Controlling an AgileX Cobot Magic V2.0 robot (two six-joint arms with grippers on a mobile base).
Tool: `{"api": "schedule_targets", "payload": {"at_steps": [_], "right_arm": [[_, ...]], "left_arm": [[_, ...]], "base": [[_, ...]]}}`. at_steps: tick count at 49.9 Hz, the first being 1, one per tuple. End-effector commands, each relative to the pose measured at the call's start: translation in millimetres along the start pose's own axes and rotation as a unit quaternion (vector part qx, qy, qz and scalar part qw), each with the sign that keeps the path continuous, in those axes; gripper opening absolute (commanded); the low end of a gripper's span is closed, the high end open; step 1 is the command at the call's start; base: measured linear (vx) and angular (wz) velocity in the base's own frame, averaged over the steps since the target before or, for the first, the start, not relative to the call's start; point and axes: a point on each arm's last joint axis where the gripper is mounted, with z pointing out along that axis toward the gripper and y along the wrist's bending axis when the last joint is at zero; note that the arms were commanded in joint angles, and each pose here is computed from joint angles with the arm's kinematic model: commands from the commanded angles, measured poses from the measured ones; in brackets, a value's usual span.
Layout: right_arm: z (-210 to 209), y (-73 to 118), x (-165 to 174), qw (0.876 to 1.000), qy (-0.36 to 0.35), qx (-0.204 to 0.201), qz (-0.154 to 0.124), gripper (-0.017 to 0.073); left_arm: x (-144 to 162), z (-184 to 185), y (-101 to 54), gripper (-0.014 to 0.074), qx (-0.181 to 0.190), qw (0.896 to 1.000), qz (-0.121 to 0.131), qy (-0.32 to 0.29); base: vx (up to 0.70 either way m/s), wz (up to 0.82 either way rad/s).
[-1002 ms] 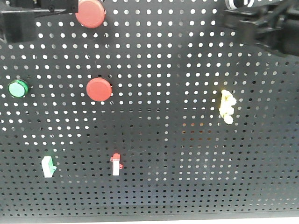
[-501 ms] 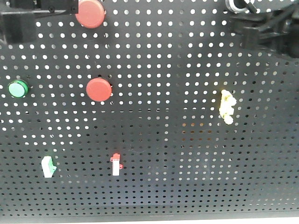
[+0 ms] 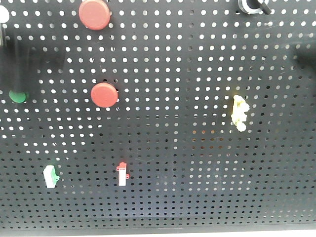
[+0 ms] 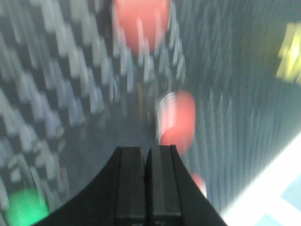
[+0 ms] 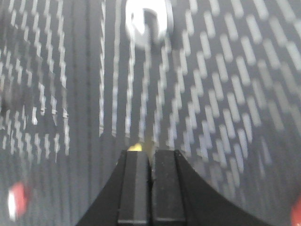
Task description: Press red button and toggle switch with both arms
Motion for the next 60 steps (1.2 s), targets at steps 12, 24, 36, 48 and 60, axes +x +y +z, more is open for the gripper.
{"api": "schedule_targets", "payload": {"at_steps": [12, 24, 36, 48, 60], "right_arm": [[-80.7, 17.2, 54.8, 0.996, -0.07, 0.04, -0.025, -0.0003], [-122.8, 31.4, 99.6, 0.993, -0.11, 0.042, -0.021, -0.0003], [-122.0, 34.5, 122.1, 0.995, -0.091, 0.035, -0.005, -0.0003], [-117.8, 35.1, 130.8, 0.997, -0.072, 0.03, -0.003, -0.0003], [-117.8, 35.1, 130.8, 0.997, -0.072, 0.03, -0.004, -0.0003]], "left_arm": [[96.1, -45.2, -26.5, 0.0001, -0.029, 0.998, -0.019, -0.059], [168.2, -81.9, -48.6, 0.0001, -0.032, 0.994, -0.063, -0.08], [194.6, -87.2, -56.7, 0.0001, -0.025, 0.996, -0.063, -0.062], [198.6, -86.7, -58.3, 0.0001, -0.017, 0.997, -0.063, -0.039], [200.8, -85.6, -58.6, 0.0001, -0.018, 0.997, -0.063, -0.041]], "base": [[0.0, 0.0], [0.0, 0.0], [0.0, 0.0], [0.0, 0.0], [0.0, 0.0]]}}
